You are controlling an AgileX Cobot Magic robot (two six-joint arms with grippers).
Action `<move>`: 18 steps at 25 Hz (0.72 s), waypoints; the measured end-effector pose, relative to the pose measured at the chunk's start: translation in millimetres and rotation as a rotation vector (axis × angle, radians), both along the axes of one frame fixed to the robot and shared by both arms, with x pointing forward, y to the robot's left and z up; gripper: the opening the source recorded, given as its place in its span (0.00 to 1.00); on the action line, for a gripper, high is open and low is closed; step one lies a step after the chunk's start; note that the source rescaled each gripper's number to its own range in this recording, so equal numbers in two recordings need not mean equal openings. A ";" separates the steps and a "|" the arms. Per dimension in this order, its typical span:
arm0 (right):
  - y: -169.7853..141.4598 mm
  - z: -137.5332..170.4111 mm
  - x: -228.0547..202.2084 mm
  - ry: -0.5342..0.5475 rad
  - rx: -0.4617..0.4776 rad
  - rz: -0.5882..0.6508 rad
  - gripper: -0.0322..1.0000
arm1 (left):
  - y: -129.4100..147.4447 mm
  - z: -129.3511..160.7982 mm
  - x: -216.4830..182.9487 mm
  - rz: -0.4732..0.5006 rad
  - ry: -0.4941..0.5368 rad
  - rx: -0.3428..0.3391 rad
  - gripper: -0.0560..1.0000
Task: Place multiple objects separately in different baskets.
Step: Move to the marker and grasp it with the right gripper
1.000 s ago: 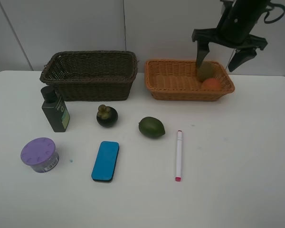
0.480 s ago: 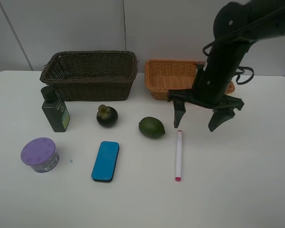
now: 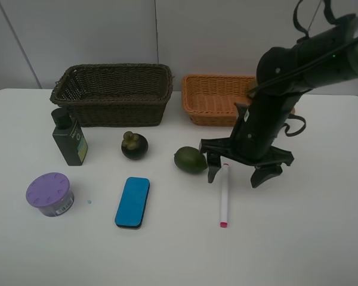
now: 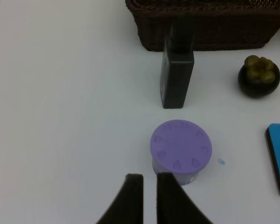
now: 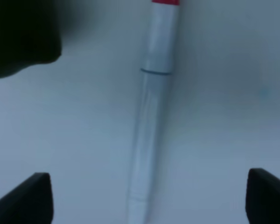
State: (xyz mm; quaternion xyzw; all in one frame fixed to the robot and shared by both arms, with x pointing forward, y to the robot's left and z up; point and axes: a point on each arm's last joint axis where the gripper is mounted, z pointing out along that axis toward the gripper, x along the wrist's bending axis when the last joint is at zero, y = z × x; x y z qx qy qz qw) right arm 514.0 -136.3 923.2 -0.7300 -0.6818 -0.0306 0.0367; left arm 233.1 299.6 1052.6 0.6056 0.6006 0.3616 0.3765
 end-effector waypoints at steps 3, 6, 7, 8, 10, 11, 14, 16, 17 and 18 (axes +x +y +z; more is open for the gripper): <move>-0.9 -7.2 -3.0 -0.017 0.020 -0.020 1.00 | 0.0 0.0 0.0 0.000 0.000 0.000 0.05; -2.6 -12.3 -5.4 -0.027 0.021 -0.024 1.00 | 0.0 0.0 0.0 0.000 0.000 0.000 0.05; -2.6 -13.1 -5.3 -0.029 0.022 -0.027 1.00 | 0.0 0.0 0.0 0.000 0.000 0.000 0.05; -2.7 -15.4 -5.5 -0.025 0.020 -0.033 1.00 | 0.0 0.0 0.0 0.000 0.000 0.000 0.05; -2.4 -21.7 -5.4 -0.008 0.010 -0.043 1.00 | 0.0 0.0 0.0 0.000 0.000 0.000 0.05; -1.7 -25.8 -5.6 0.002 0.005 -0.044 0.99 | 0.0 0.0 0.0 0.000 0.000 0.000 0.05; 3.2 -33.3 -8.0 0.018 -0.003 -0.031 0.98 | 0.0 0.0 0.0 0.000 0.000 0.000 0.05; 6.7 -34.6 -9.5 0.015 -0.002 -0.020 0.98 | 0.0 0.0 0.0 0.000 0.000 0.000 0.05; 7.7 -34.6 -9.8 0.012 -0.002 -0.017 0.98 | 0.0 0.0 0.0 0.000 0.000 0.000 0.05; 8.3 -34.6 -9.8 0.008 -0.003 -0.023 0.97 | 0.0 0.0 0.0 0.000 0.000 0.000 0.05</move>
